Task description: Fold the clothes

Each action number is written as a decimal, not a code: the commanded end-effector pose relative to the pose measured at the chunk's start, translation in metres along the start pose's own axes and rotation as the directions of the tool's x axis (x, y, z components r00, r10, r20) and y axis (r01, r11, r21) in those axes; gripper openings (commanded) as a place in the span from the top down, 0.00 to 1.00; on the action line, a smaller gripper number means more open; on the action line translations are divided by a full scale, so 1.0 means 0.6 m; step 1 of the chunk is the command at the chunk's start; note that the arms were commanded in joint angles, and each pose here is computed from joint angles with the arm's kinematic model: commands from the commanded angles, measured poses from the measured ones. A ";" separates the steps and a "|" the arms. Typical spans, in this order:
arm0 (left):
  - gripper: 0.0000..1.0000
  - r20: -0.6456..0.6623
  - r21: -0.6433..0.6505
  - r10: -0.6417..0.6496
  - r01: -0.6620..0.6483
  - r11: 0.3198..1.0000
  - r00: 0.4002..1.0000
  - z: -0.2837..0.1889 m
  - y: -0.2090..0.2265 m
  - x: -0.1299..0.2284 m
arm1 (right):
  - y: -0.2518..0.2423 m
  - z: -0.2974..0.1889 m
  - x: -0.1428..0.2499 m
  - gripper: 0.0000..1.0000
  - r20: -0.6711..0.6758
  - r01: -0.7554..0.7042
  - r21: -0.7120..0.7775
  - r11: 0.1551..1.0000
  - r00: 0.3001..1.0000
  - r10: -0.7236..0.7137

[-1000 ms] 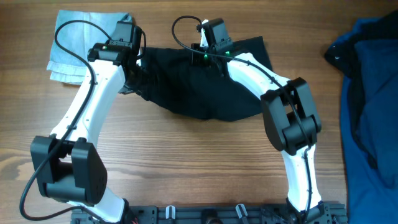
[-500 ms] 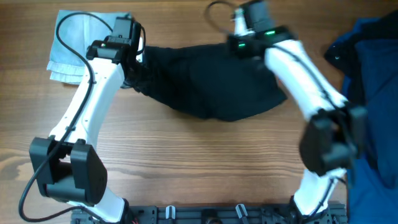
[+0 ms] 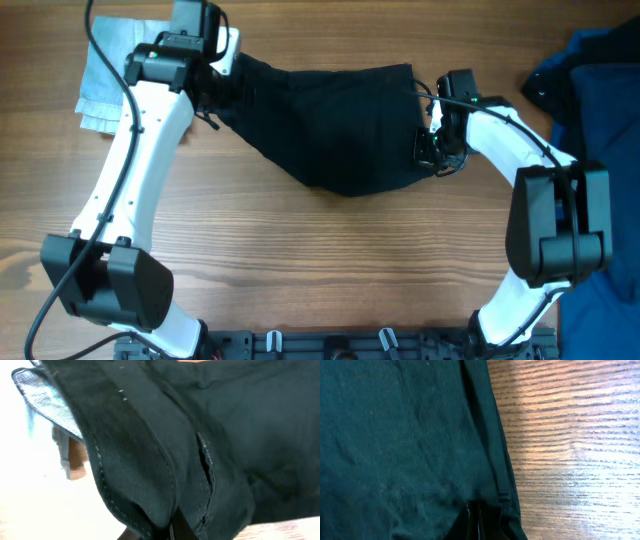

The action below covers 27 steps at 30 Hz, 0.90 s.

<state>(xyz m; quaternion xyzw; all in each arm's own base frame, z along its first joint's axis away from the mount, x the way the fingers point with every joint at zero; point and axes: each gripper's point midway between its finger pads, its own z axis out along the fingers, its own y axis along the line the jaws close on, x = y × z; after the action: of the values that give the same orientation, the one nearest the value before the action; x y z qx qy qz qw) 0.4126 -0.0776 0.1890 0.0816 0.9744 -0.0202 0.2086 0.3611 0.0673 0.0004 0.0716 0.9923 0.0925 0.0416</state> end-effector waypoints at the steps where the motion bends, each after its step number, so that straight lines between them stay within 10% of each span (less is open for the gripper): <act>1: 0.96 0.089 0.023 0.156 -0.158 0.987 0.984 -0.034 -0.060 -0.027 | -0.013 0.057 0.079 0.96 -0.134 -0.021 -0.008 1.000 0.991 0.020; 12: 0.96 0.165 0.098 0.479 -0.498 0.862 0.862 -0.052 -0.297 0.015 | -0.016 0.062 0.090 0.96 -0.148 -0.024 -0.005 1.000 0.989 0.023; 27: 0.96 0.159 0.410 0.436 -0.462 0.787 0.886 0.066 -0.428 0.030 | 0.010 0.061 0.088 0.96 -0.149 0.002 -0.100 0.995 0.989 -0.017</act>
<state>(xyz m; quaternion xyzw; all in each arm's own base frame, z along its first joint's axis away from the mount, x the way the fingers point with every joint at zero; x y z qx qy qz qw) 0.3720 -0.3155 0.1502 0.3526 0.8953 -0.1548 0.2239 0.3523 0.0830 -0.0014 0.0680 0.9847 0.1536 0.0458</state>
